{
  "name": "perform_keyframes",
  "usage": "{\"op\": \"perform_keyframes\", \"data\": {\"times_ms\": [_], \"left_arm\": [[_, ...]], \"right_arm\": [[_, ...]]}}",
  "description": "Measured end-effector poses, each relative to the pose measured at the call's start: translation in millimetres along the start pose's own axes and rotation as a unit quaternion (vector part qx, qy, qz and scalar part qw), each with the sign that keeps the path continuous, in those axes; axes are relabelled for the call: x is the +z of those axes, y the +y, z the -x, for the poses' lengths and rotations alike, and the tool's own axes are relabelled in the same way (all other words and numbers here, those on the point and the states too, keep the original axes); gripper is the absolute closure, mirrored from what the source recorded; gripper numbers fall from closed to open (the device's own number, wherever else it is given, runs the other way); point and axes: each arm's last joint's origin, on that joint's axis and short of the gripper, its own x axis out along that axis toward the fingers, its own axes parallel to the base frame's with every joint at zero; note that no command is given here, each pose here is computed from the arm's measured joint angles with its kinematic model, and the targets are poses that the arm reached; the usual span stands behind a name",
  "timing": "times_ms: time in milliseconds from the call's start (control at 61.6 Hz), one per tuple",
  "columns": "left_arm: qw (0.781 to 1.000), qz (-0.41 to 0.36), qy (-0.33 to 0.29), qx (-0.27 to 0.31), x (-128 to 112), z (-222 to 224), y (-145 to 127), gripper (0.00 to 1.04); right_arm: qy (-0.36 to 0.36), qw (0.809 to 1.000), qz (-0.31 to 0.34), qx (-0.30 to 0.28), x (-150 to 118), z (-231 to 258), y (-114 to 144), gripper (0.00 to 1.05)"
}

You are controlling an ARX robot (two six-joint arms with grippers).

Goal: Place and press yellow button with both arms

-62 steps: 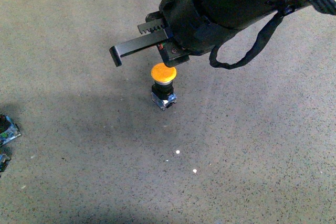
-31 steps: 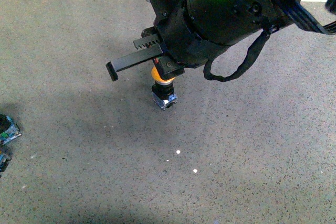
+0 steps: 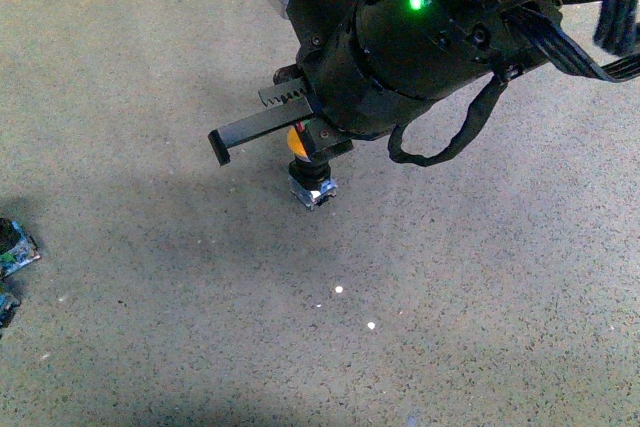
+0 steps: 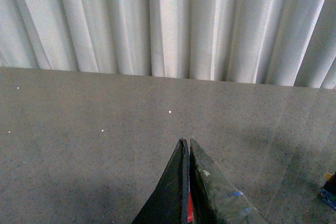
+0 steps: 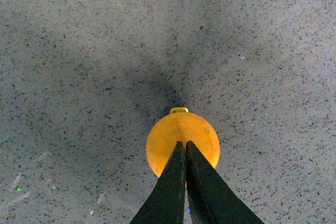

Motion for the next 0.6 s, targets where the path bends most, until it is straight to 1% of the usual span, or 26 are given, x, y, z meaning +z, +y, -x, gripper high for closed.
{"op": "perform_keyframes", "data": {"times_ms": [601], "left_arm": [[1.000,0.000,0.000,0.000,0.0,0.0,0.0,1.03]], "right_arm": [[0.012,1.000,-0.019,0.007,-6.1,-6.0,-2.7,1.03]]}}
